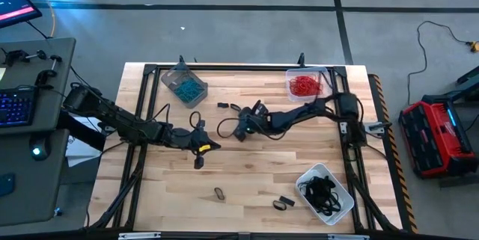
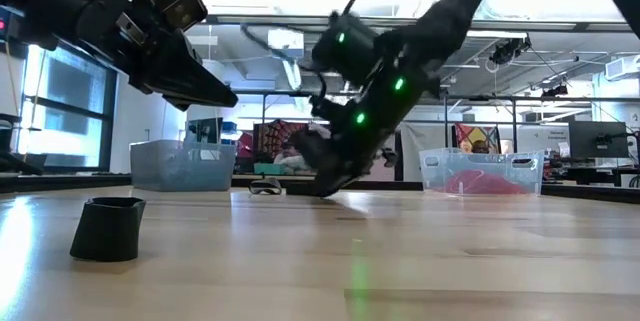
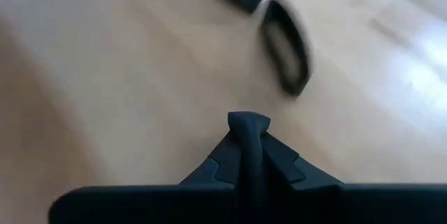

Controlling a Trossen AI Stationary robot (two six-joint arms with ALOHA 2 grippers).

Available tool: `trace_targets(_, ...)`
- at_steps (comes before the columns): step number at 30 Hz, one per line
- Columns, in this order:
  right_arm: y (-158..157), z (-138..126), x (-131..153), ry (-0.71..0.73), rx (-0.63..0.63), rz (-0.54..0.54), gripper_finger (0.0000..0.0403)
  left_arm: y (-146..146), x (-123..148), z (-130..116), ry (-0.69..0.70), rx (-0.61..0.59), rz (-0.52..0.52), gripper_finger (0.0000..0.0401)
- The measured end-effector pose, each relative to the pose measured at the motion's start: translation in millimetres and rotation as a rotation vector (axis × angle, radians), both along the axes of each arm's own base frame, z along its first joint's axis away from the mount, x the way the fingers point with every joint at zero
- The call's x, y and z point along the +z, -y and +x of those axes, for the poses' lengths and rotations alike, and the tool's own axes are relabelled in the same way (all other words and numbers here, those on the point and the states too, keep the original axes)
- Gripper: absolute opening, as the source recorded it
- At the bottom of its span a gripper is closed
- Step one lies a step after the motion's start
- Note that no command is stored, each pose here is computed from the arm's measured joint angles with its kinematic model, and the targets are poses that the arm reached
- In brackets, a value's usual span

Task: Sort rubber bands into baskets
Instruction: Put the black rubber band into the white bin

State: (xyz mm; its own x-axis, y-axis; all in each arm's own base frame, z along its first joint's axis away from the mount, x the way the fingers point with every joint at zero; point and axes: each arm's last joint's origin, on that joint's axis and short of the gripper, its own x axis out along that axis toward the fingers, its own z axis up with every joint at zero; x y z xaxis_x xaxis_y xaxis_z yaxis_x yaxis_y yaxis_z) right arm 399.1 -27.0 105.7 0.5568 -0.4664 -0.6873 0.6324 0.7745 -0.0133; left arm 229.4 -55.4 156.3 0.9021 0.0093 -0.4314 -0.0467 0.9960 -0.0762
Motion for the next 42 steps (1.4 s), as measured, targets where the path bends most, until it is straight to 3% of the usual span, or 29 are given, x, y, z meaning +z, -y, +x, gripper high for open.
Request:
trace_targets(9, -63, -44, 85, -0.078, 0.143, 0.053, 0.0006, 2, 0, -1, -0.001, -0.009, 0.002, 0.0000)
trace_targets(14, -115, -91, 124, -0.096, 0.187, 0.079, 0.0003, 2, 0, -1, -0.001, -0.009, 0.002, 0.0000)
trace_targets(19, -162, -152, 147, -0.128, 0.151, 0.203, 0.0002, 2, 0, -1, 0.000, -0.010, 0.002, 0.0000)
trace_targets(25, -207, -211, 149, -0.208, 0.094, 0.366, 0.0001, 2, 0, -1, 0.000, -0.010, 0.002, 0.0000)
trace_targets(32, -242, -246, 138, -0.249, -0.006, 0.487, 0.0001, 2, 0, -1, -0.001, -0.010, 0.002, 0.0000)
trace_targets(42, -257, -252, 99, -0.436, -0.160, 0.412, 0.0001, 2, 0, -1, 0.000, -0.010, 0.001, 0.0000)
